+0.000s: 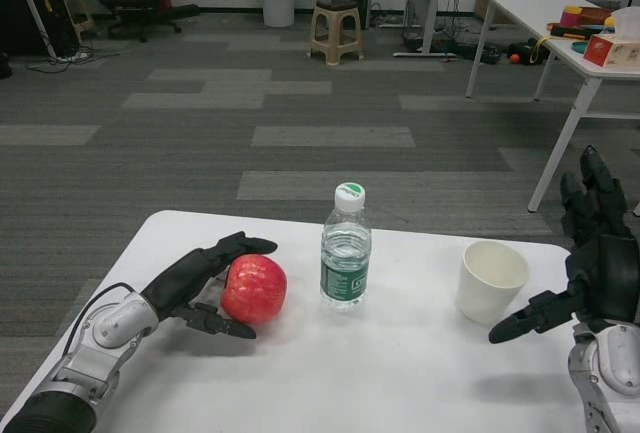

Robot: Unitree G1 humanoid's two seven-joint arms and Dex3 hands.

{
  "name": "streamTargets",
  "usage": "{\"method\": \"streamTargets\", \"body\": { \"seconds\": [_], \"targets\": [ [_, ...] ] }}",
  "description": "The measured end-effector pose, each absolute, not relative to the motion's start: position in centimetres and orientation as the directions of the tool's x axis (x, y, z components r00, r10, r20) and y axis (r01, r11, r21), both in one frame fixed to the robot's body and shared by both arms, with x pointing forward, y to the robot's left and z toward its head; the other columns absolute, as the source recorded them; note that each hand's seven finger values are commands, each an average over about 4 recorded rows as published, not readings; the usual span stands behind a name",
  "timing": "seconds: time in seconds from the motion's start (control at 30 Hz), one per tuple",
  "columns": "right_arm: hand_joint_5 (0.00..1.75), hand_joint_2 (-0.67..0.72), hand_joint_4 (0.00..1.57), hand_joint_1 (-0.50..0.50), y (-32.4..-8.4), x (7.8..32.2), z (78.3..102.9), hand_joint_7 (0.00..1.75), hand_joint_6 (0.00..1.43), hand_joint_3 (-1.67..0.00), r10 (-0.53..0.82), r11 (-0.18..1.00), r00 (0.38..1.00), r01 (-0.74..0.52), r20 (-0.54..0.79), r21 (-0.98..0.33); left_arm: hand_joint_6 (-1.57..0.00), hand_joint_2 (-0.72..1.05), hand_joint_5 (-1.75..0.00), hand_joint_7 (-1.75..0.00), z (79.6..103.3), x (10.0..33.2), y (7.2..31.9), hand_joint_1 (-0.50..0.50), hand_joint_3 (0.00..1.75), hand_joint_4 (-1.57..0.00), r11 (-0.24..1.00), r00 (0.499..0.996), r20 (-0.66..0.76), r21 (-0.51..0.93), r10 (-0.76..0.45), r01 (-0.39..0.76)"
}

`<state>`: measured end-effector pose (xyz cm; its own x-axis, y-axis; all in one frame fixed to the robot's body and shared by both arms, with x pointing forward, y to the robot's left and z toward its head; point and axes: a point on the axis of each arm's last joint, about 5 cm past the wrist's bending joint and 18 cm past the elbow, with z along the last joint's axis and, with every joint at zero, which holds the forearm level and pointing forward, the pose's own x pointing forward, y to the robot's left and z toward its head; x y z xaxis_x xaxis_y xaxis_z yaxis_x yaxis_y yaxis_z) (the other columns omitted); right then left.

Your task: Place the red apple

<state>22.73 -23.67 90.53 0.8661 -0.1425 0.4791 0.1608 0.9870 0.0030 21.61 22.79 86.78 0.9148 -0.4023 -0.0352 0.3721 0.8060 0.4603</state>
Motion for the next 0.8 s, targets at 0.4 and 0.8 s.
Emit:
{"method": "streamTargets", "body": {
  "seconds": [0.4,0.8],
  "targets": [
    [0.0,0.72,0.0,-0.42,-23.66,22.73,90.53,0.05,0.0,0.0,-0.142,0.987,0.866,0.16,0.479,0.004,-0.23,-0.02,-0.56,-0.49,87.07,21.6,23.19,-0.5,0.0,0.0,0.825,0.927,-0.008,0.454,-0.374,0.337],
    [0.0,0.72,0.0,-0.42,-23.66,22.73,90.53,0.02,0.0,0.0,-0.142,0.987,0.866,0.16,0.479,0.004,-0.16,-0.02,-0.62,-0.49,87.6,21.67,23.59,-0.5,0.0,0.0,0.859,0.942,0.047,0.427,-0.332,0.281]
  ]
}}
